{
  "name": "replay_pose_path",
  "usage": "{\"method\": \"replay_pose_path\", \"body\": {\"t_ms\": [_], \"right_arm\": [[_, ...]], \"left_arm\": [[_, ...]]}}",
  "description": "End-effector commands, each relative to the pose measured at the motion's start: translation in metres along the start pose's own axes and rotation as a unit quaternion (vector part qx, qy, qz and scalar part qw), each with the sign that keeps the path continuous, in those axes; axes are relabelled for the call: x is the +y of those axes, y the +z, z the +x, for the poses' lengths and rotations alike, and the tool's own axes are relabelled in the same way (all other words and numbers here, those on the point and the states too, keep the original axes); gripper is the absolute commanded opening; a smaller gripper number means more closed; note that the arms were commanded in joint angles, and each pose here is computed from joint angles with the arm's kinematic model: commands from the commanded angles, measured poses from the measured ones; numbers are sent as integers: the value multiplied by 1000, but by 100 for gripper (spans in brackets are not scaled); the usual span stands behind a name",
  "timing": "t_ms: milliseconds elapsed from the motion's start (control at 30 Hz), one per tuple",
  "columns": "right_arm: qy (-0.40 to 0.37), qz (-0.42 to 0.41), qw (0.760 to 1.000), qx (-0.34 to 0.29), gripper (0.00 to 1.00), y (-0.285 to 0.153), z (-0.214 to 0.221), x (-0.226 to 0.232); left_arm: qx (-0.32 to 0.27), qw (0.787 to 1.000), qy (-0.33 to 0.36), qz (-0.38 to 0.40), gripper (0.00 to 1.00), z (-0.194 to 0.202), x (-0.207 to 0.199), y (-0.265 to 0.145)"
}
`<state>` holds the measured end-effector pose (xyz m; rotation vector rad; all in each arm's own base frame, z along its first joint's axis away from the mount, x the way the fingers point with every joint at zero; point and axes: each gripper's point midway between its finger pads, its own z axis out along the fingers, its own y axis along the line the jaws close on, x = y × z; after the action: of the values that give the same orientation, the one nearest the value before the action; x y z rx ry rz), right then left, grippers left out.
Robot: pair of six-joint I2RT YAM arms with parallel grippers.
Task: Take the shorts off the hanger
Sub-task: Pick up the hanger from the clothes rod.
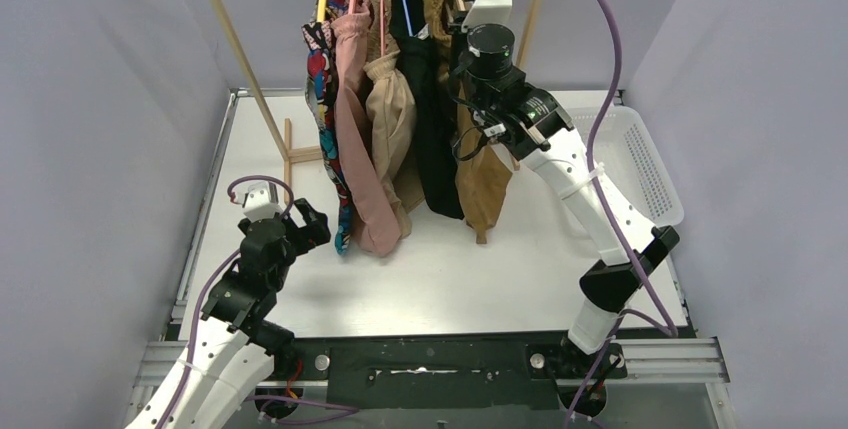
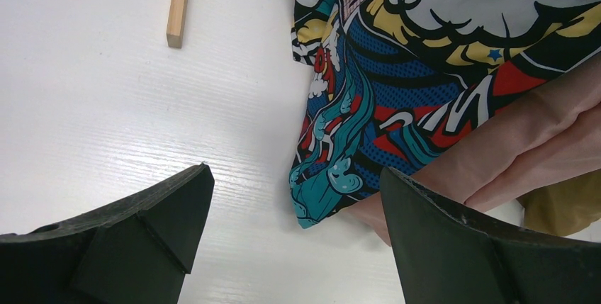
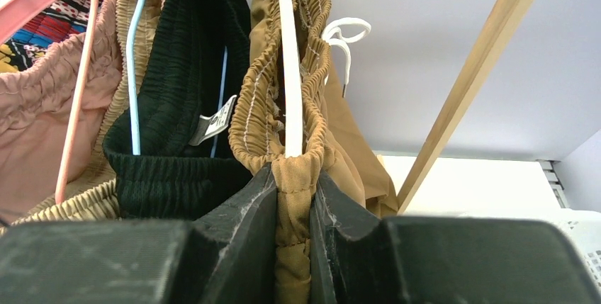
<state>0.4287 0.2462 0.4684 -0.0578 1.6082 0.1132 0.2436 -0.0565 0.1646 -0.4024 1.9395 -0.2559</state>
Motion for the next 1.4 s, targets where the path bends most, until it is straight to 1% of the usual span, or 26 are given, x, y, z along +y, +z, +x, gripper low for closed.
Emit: {"method": "replay_pose_path", "body": {"t_ms": [0,300,433,500,567,633,933,1167,1300,1367], "right_arm": [[67,19,991,-117,0,-34,-87,-24],[81,33,985,-149,0,-40,-106,-31],[86,41,986,-137,0,-42,-99,-35],[87,47,988,-121,0,-45,-86,-39],[86,54,991,-91,0,-46,-58,-42],[96,58,991,-73,0,-58,-40,-51],[145,15,989,17,0,-105,40,-61],[205,-22,976,71,0,-154,100,-73],[251,-36,962,99,0,-187,129,-84],[260,-48,957,115,0,-201,143,-87]], "left_arm": [[-24,999,-13,18,89,-14,-10,-1],[-23,999,-13,19,89,-14,-10,-1],[-24,999,-13,18,89,-14,-10,-1],[-24,999,-13,18,89,-14,-10,-1],[-25,999,-14,19,89,-15,-10,-1],[-25,999,-14,18,89,-15,-10,-2],[-19,999,-11,24,89,-15,-14,-7],[-20,999,-34,25,90,-22,-14,-18],[1,997,-60,52,91,-20,-25,-28],[17,996,-66,64,91,-18,-31,-31]]}}
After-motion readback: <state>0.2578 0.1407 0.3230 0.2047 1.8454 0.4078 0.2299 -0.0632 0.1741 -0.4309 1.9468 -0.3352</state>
